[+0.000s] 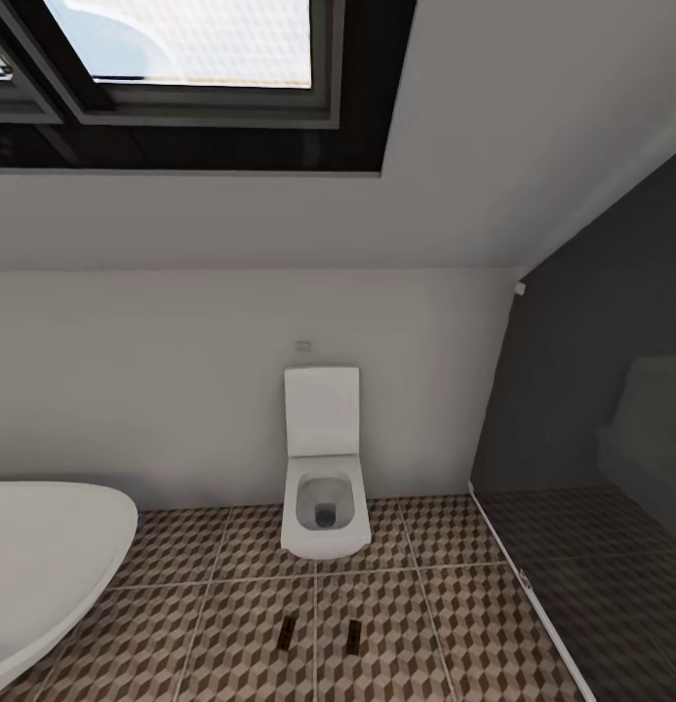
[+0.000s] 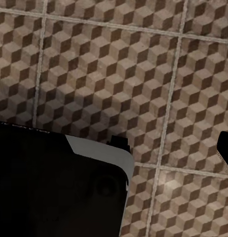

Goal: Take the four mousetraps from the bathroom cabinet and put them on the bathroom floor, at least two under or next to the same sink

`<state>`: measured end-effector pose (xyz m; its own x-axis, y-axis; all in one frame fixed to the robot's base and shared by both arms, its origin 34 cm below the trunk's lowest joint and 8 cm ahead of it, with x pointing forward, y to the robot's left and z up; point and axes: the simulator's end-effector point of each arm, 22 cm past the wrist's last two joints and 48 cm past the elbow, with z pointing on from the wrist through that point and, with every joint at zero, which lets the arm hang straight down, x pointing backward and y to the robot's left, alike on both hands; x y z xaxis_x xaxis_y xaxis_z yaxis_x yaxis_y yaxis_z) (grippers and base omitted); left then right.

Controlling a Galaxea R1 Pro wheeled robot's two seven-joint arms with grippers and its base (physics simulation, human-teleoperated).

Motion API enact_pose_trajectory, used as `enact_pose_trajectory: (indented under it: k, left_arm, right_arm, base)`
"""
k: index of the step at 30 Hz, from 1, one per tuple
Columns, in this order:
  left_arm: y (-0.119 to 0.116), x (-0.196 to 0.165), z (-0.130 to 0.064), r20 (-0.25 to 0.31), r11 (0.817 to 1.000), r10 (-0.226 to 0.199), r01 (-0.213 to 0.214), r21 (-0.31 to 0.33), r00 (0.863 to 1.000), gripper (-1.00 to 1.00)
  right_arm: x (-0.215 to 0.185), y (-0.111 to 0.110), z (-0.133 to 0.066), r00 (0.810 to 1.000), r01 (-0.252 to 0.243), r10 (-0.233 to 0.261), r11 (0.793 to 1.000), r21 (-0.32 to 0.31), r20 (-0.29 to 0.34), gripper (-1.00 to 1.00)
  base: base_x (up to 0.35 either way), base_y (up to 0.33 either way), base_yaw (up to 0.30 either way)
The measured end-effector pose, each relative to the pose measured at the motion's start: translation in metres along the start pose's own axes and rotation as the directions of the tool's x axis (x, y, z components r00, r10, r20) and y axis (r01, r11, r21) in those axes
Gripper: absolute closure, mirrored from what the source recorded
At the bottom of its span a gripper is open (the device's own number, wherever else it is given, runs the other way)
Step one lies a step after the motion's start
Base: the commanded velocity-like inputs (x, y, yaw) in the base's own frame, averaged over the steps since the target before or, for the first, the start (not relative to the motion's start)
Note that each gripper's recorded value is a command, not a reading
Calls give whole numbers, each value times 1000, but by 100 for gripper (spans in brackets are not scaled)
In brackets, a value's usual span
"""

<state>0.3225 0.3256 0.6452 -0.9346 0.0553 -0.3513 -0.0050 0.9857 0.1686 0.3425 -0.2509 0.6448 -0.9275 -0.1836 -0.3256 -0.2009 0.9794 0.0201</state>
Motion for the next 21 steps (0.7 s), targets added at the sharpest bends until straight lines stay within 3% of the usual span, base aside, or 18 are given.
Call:
enact_pose_trajectory:
  k: [6, 21]
  left_arm:
    - [0, 0, 0, 0, 1000, 0, 0, 1, 1000, -100]
    - [0, 0, 0, 1, 1000, 0, 0, 2, 1000, -100]
  right_arm:
    - [-10, 0, 0, 999, 7, -7, 1000, 0, 47, -100]
    - [-13, 0, 0, 998, 7, -7, 1000, 0, 59, -100]
  base:
    - [0, 0, 0]
    - [0, 0, 0]
